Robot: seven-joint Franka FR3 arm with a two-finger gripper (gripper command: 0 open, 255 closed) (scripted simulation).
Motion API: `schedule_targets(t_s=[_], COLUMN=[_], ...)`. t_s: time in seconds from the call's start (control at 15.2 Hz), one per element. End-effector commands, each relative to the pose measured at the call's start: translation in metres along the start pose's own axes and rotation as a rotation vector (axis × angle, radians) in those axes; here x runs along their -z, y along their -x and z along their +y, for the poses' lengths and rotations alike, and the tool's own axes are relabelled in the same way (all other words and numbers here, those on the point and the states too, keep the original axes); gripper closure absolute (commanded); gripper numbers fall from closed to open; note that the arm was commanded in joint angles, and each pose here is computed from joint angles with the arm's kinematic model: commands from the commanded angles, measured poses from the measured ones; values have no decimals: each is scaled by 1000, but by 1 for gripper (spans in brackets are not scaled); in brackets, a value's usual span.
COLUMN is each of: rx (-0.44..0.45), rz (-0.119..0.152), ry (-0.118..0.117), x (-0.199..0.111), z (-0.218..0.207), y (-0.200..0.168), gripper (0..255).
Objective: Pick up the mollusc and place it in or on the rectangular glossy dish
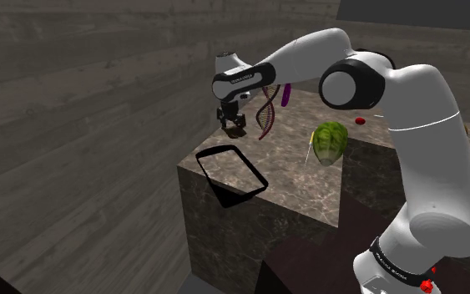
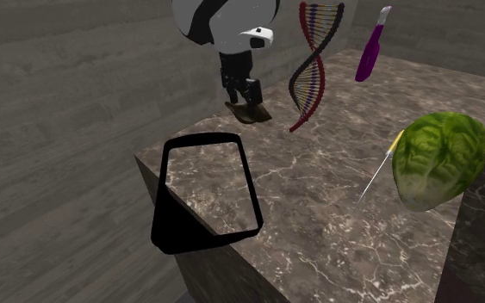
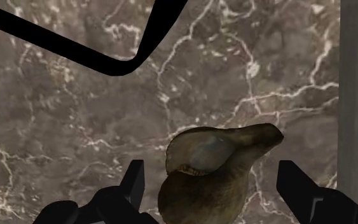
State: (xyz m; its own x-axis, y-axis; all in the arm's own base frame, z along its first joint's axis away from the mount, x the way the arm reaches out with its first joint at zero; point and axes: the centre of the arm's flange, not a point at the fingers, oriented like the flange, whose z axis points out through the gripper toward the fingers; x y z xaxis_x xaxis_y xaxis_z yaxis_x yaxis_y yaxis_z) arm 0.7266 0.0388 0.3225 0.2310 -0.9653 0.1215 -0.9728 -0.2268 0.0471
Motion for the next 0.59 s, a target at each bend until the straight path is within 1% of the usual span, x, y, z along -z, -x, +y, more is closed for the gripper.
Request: schedule_targets(t_s=[0.0,0.13,0.53], rx=[-7,-7,-7], rz=[0,0,0], ry=[3,3,3], x=[-10,-19,-19], z=[0,0,0], y=[-1,-1,-1], gripper=[0,0,0])
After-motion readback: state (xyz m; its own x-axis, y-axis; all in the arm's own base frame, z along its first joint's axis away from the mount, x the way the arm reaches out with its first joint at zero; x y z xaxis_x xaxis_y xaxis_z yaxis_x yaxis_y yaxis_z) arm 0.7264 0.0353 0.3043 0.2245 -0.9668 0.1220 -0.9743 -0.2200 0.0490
